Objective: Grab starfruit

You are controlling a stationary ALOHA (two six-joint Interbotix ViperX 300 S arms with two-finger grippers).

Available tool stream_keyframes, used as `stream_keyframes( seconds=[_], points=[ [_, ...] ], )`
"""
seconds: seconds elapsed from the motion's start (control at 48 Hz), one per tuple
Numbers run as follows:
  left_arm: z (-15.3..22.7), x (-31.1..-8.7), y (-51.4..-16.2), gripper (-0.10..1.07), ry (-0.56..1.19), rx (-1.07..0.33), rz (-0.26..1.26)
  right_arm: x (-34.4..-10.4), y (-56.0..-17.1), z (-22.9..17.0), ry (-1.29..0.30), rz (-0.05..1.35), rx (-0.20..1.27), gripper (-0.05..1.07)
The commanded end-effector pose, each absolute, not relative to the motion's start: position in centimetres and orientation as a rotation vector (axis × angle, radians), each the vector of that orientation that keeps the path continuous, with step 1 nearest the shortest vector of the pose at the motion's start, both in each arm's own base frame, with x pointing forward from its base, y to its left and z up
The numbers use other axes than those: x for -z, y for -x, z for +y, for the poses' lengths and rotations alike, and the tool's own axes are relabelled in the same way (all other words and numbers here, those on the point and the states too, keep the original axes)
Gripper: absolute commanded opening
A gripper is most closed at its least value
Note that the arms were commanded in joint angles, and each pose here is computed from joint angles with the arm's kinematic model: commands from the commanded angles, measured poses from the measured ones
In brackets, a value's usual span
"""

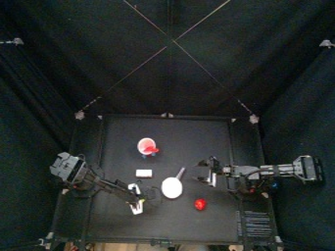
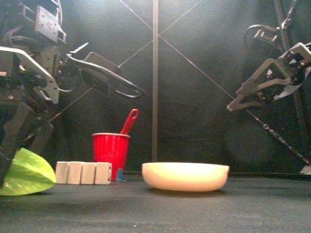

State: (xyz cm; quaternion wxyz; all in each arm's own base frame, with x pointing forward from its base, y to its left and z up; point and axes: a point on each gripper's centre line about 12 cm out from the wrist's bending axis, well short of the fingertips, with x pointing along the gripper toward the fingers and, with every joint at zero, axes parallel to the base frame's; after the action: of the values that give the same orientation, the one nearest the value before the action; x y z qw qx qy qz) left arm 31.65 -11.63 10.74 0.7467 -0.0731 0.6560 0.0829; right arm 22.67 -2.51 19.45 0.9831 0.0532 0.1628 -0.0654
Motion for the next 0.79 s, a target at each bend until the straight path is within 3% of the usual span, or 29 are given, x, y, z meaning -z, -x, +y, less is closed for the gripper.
stream_keyframes(
  seconds=[0.0,0.271,0.542,0.771],
  points=[
    [-11.6,-11.4,-32.1,0.85,0.161,-0.176,1.410,-20.5,-23.2,-2.6,-0.109,0.295,0.133,0.99],
    [-11.3,-12.9,-32.3,0.69,0.126,-0.163,1.364,-20.5,-23.2,-2.6,-0.109,0.295,0.133,0.99],
    [-9.8,-16.7,-33.1,0.69,-0.019,-0.141,1.204,-20.8,-23.1,-2.6,-0.104,0.280,0.131,0.99],
    [-9.7,-16.4,-33.5,0.69,-0.035,-0.123,1.173,-21.2,-22.9,-2.4,-0.101,0.262,0.123,0.99]
  ],
)
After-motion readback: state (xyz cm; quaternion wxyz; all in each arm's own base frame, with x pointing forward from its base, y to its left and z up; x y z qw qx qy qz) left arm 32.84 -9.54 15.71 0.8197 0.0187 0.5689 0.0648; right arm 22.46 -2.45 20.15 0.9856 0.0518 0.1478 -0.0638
